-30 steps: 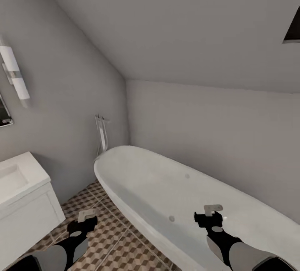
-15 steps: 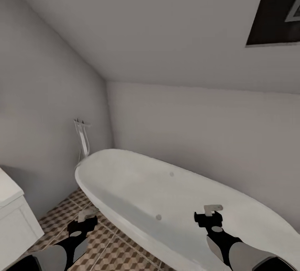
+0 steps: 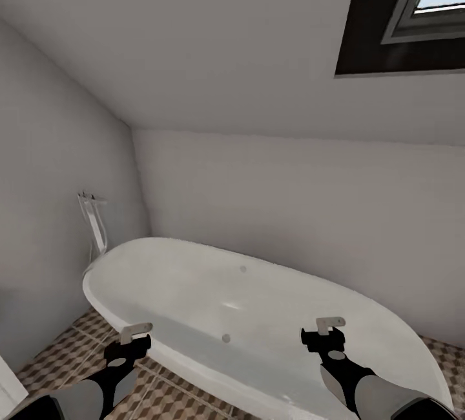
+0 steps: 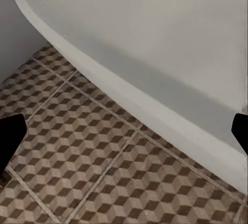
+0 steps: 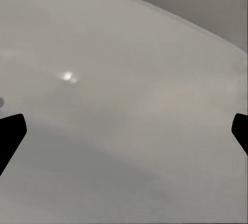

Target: Take the four mousetraps from the cabinet in the bathroom and place them on the bathroom floor. Make sure all four end up on the same floor surface, and ensure that at least two of them are either under or directly next to the same bathroom sink.

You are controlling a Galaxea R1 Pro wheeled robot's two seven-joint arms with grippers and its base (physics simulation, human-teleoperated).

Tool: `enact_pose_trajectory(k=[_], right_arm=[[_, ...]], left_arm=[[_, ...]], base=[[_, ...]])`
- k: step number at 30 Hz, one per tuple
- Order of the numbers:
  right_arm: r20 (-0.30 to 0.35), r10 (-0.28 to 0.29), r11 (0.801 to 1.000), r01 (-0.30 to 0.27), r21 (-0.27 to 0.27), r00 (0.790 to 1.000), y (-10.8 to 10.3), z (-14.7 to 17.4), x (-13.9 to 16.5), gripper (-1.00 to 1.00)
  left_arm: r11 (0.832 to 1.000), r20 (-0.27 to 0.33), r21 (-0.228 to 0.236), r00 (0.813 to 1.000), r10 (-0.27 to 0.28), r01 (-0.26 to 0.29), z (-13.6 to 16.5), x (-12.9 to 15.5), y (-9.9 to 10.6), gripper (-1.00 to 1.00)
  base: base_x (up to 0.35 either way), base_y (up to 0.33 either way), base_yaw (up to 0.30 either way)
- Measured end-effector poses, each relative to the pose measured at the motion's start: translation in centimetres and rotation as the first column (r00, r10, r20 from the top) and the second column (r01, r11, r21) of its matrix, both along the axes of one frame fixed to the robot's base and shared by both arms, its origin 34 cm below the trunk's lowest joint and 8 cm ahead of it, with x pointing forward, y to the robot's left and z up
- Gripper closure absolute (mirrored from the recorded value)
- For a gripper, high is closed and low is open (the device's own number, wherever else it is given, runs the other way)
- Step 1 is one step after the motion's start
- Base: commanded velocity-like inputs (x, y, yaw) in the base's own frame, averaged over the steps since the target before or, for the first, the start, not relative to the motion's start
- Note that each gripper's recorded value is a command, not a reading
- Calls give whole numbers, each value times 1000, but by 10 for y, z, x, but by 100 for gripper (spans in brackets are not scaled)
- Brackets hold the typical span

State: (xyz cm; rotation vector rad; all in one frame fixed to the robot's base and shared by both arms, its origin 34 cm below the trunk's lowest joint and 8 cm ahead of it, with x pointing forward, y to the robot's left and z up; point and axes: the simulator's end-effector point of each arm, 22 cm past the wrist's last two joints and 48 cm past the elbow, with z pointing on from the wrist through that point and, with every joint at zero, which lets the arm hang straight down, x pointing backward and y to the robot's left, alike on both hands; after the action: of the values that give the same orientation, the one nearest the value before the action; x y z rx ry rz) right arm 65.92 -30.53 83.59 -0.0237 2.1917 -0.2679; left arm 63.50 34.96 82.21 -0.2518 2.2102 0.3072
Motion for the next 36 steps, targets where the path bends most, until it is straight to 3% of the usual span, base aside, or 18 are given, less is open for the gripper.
enact_pose_trajectory(k=[11,20,25,27,36], right_arm=[[5,-2,1000,2,2,1000,0,3,0,-100],[-32,1,1000,-1,5,999,-3,-11,-16,-100],[-35,36,999,-35,33,999,1,-28,-37,-100],[-36,40,999,-39,38,999,-2,-43,-60,-100],[-72,41,998,-38,41,997,-6,-69,-103,-100]], left_arm=[[1000,5,-2,1000,1,-1,3,1,1,-100],[1000,-21,4,1000,1,-1,-6,-12,10,-100],[1000,-66,3,998,-7,8,-32,-49,16,-100],[1000,-63,8,998,-11,12,-49,-78,18,-100],[1000,-63,20,998,-21,22,-76,-135,20,-100]], base=[[0,0,-285],[0,0,-285],[0,0,-285],[0,0,-285],[0,0,-285]])
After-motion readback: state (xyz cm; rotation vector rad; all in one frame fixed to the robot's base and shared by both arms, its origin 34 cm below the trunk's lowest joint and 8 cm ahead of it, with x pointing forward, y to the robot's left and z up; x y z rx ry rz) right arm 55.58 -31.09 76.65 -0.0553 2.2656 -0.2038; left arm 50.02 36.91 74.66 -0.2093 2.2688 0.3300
